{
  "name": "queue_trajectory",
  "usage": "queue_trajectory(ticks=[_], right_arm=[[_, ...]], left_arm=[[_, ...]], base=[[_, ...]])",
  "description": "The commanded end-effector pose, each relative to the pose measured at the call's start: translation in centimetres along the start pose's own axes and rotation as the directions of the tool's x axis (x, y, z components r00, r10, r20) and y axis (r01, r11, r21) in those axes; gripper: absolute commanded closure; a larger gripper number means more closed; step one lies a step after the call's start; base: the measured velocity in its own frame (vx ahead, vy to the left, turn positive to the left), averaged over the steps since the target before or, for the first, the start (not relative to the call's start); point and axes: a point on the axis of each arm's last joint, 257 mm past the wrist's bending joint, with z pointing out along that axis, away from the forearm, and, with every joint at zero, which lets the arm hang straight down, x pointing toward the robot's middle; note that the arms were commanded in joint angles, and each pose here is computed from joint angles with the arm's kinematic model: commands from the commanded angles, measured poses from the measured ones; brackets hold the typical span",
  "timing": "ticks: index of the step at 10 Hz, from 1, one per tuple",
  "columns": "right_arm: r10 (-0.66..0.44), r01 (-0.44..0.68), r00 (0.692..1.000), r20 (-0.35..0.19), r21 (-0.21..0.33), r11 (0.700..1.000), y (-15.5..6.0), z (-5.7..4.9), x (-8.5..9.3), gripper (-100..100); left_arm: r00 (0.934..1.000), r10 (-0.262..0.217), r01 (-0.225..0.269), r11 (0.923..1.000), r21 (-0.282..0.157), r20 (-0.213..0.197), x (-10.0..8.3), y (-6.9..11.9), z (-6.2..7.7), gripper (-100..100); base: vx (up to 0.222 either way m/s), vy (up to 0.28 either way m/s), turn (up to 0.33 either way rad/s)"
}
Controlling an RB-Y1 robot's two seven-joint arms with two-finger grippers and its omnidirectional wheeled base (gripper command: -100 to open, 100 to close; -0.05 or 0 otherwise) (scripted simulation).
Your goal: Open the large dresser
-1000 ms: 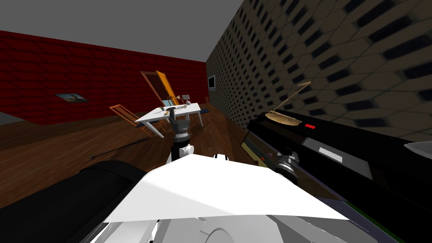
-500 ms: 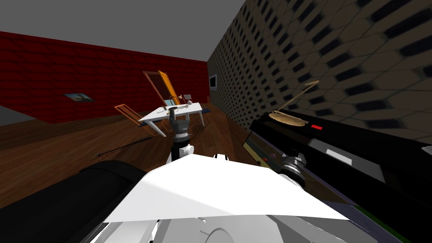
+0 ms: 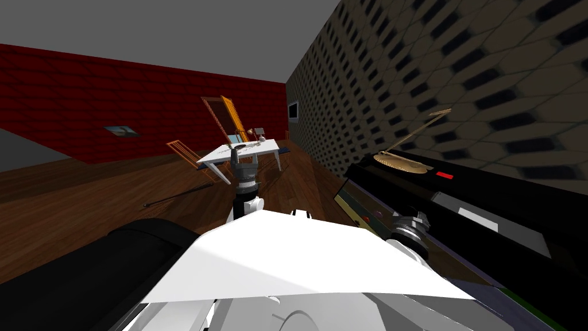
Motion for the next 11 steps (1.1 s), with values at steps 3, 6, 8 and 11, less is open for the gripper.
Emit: queue_trajectory(ticks=[3, 6, 8, 11], right_arm=[[0.008, -0.008, 0.999, -0.036, 0.002, 1.0, -1.4, 2.0, 3.2, 100], [0.009, -0.006, 0.998, -0.069, 0.044, 0.999, -4.5, 4.3, 6.1, 100], [0.015, -0.008, 0.997, -0.075, 0.091, 0.996, -7.8, 6.5, 7.0, 100], [0.02, -0.008, 0.993, -0.116, 0.099, 0.995, -8.5, 6.1, 9.7, 100]], left_arm=[[1.0, 0.0, 0.0, 1.0, 0.0, 0.0, 0.0, 0.0, 0.0, 0], [1.0, 0.0, 0.0, 1.0, 0.0, 0.0, 0.0, 0.0, 0.0, 0], [1.0, 0.0, 0.0, 1.0, 0.0, 0.0, 0.0, 0.0, 0.0, 0], [1.0, 0.0, 0.0, 1.0, 0.0, 0.0, 0.0, 0.0, 0.0, 0]], base=[[-0.037, 0.12, 0.06], [-0.027, 0.106, 0.064], [-0.021, 0.122, 0.062], [-0.024, 0.078, 0.038]])
